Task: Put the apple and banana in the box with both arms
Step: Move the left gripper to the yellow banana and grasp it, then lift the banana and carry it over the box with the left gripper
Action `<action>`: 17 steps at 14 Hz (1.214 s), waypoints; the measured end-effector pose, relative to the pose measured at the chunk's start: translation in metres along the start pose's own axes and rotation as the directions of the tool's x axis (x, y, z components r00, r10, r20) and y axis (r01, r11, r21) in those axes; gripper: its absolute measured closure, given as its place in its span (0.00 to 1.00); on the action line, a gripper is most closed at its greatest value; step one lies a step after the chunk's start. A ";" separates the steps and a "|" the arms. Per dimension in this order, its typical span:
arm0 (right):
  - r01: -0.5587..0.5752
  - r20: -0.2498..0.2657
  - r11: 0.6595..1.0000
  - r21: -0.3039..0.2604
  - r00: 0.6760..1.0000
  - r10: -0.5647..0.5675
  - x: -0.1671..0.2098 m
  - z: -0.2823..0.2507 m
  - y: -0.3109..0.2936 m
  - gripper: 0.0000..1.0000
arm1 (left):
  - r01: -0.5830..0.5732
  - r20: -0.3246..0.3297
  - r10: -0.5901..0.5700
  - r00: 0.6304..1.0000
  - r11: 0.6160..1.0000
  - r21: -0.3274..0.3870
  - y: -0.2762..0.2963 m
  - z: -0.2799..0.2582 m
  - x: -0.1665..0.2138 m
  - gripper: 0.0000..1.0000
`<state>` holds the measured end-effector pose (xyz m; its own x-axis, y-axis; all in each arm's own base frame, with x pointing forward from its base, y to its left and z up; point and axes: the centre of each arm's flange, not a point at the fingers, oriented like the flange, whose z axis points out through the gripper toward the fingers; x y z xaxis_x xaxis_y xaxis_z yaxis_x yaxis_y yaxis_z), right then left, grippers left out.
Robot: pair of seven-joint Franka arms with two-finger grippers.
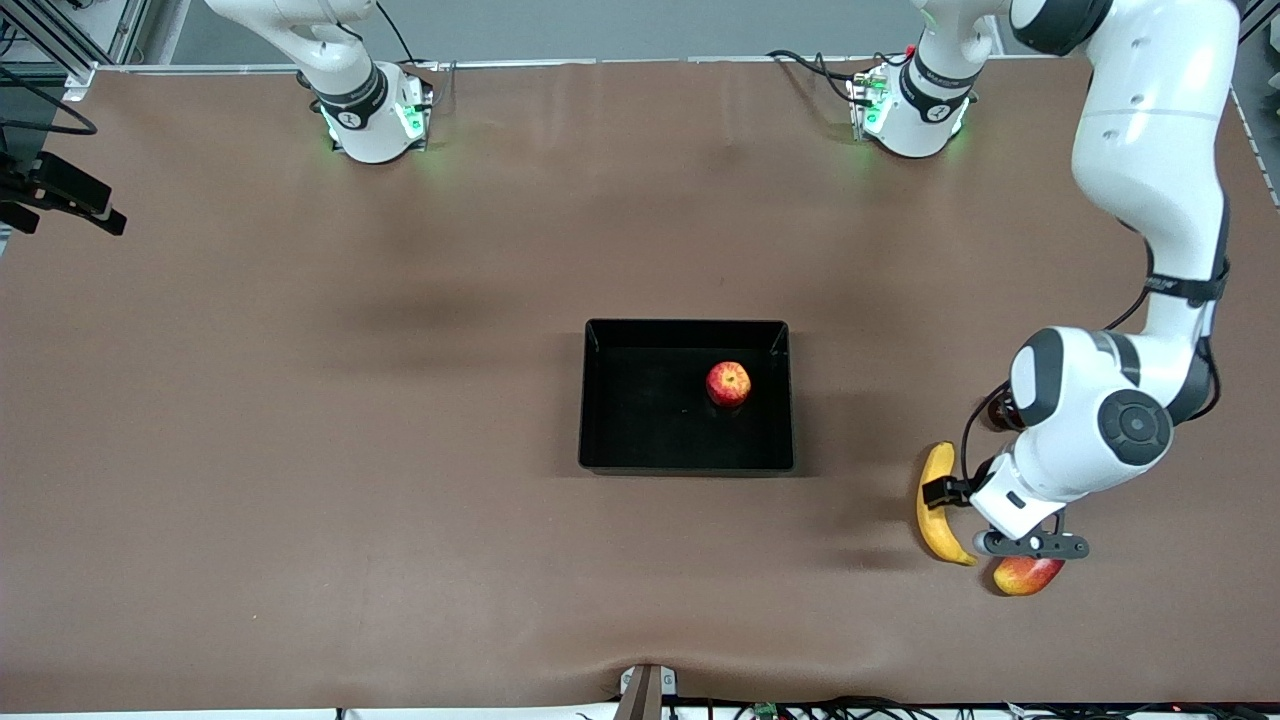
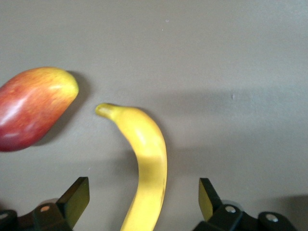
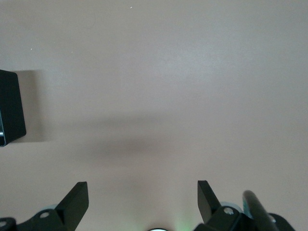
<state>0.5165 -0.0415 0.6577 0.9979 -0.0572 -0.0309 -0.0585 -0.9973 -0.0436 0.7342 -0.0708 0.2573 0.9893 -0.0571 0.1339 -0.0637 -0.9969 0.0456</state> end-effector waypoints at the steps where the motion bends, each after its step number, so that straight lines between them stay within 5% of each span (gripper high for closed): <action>1: 0.000 0.000 1.000 0.000 1.000 0.000 0.000 0.000 0.000 0.00 | 0.000 -0.006 0.000 1.000 1.000 -0.004 0.000 0.012 -0.001 0.02; 6: 0.000 0.000 1.000 0.000 1.000 0.000 0.000 0.000 0.000 0.00 | 0.013 -0.004 -0.013 1.000 1.000 -0.011 -0.001 0.046 -0.006 0.15; 11: -0.002 -0.001 1.000 0.000 1.000 0.002 0.000 0.000 0.001 0.00 | 0.020 -0.003 -0.020 1.000 1.000 -0.012 -0.002 0.049 -0.005 0.64; 17: -0.002 -0.002 1.000 0.000 1.000 0.002 0.000 -0.001 0.001 0.00 | 0.006 0.034 -0.006 0.999 1.000 -0.011 0.008 0.005 0.000 0.65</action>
<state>0.5164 -0.0428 0.6584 0.9978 -0.0596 -0.0291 -0.0609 -0.9972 -0.0438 0.7342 -0.0793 0.2522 0.9936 -0.0531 0.0996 -0.0590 -0.9966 0.0577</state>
